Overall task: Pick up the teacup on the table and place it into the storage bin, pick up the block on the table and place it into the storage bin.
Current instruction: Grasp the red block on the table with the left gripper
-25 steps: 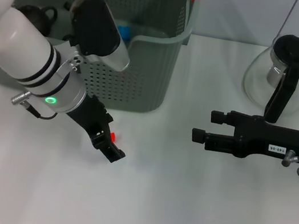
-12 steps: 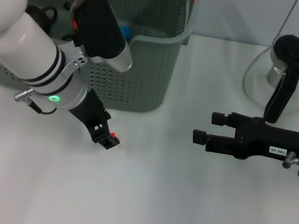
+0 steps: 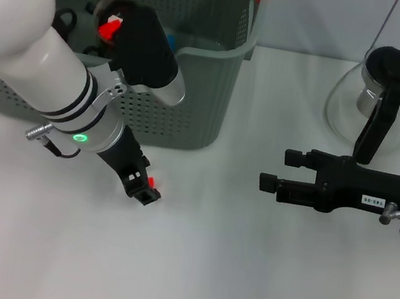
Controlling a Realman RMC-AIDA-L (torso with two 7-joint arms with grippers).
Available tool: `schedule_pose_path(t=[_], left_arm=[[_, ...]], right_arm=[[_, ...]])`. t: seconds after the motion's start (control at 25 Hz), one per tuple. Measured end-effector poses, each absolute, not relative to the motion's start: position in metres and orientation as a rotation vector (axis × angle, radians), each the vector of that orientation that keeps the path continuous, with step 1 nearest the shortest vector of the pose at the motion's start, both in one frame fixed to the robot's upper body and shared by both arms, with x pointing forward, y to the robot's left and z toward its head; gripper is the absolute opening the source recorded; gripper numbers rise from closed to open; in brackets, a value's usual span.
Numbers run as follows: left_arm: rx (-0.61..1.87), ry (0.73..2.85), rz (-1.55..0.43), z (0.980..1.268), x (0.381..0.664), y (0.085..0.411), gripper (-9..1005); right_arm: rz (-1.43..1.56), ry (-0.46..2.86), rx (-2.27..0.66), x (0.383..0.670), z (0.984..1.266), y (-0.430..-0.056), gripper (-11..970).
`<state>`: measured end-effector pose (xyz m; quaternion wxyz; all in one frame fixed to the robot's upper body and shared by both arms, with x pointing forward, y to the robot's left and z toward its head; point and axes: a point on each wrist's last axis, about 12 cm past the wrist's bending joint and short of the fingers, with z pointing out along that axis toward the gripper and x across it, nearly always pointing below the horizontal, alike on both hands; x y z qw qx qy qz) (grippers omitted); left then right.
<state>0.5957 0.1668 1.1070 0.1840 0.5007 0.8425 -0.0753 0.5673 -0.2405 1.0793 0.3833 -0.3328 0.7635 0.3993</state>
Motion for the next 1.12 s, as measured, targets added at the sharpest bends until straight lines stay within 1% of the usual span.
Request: schedule_pose_path(t=[0.08, 0.72, 1.12], left_arm=[[1.406, 2.378, -0.212, 1.1069, 0.596, 0.1668, 596], [1.403, 2.407, -0.215, 1.1001, 0.5946, 0.1651, 515], [1.367, 2.438, -0.206, 1.103, 0.5968, 0.1647, 465]], right_arm=[[1.017, 1.946, -0.848, 0.5674, 1.0794, -0.2408, 911], [1.008, 1.948, -0.842, 0.5681, 1.0785, -0.2402, 912], [1.008, 1.947, -0.844, 0.5679, 1.0784, -0.2399, 911]])
